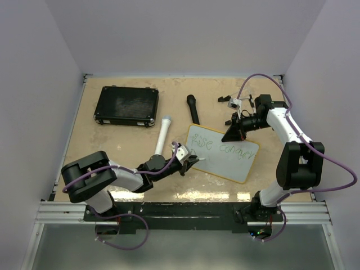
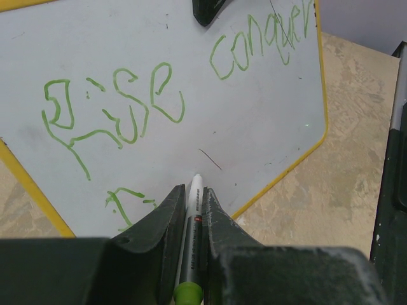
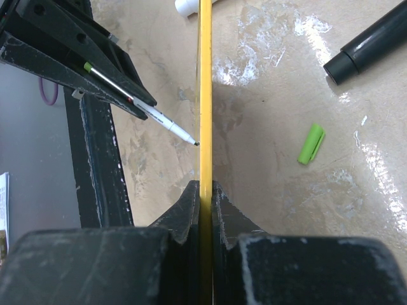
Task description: Write a sentence on the whiteboard
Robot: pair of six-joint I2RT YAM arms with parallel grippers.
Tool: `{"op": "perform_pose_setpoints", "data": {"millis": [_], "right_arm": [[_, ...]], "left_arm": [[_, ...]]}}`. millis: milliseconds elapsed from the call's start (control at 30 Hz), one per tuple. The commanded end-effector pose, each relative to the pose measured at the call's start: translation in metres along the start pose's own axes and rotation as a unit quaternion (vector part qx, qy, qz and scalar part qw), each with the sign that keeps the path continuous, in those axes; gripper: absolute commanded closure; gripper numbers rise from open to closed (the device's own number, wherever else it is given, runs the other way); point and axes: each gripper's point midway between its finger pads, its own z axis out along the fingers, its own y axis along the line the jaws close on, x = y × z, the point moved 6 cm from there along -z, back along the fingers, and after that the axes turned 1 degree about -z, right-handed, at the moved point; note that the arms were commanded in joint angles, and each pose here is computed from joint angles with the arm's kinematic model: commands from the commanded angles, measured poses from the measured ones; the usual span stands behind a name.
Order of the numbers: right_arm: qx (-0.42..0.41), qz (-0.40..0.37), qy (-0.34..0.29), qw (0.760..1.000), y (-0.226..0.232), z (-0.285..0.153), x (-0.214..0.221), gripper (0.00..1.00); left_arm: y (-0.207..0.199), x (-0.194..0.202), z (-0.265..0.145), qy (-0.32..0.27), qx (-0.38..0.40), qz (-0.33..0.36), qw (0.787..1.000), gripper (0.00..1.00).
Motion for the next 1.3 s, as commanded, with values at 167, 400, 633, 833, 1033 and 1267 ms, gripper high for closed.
{"op": "perform_pose_setpoints", "data": {"millis": [167, 400, 633, 833, 1033, 1267], "right_arm": [[0.007, -0.051, -0.011, 0.999, -0.003, 0.0, -0.005, 1.0], [0.007, -0.051, -0.011, 0.999, -0.003, 0.0, -0.006, 1.0], [0.008, -0.053, -0.011, 0.999, -0.003, -0.001, -0.006, 1.0], [0.009, -0.055, -0.012, 0.998, -0.003, -0.001, -0.007, 1.0], [0.01, -0.056, -0.012, 0.998, -0.001, -0.002, -0.007, 1.0], [0.012, -0.057, -0.012, 0.998, -0.001, -0.002, -0.007, 1.0]], "left_arm": [[0.006, -0.013, -0.002, -0.025, -0.026, 0.006, 0.999, 1.0], [0.007, -0.007, -0.01, -0.018, -0.032, 0.003, 0.999, 1.0], [0.006, 0.004, -0.016, 0.003, -0.027, -0.003, 1.0, 1.0], [0.004, 0.015, -0.016, 0.026, -0.012, -0.006, 1.0, 1.0], [0.001, 0.016, -0.011, 0.03, 0.006, -0.006, 1.0, 1.0], [0.001, 0.007, -0.001, 0.009, 0.005, -0.01, 1.0, 1.0]]}}
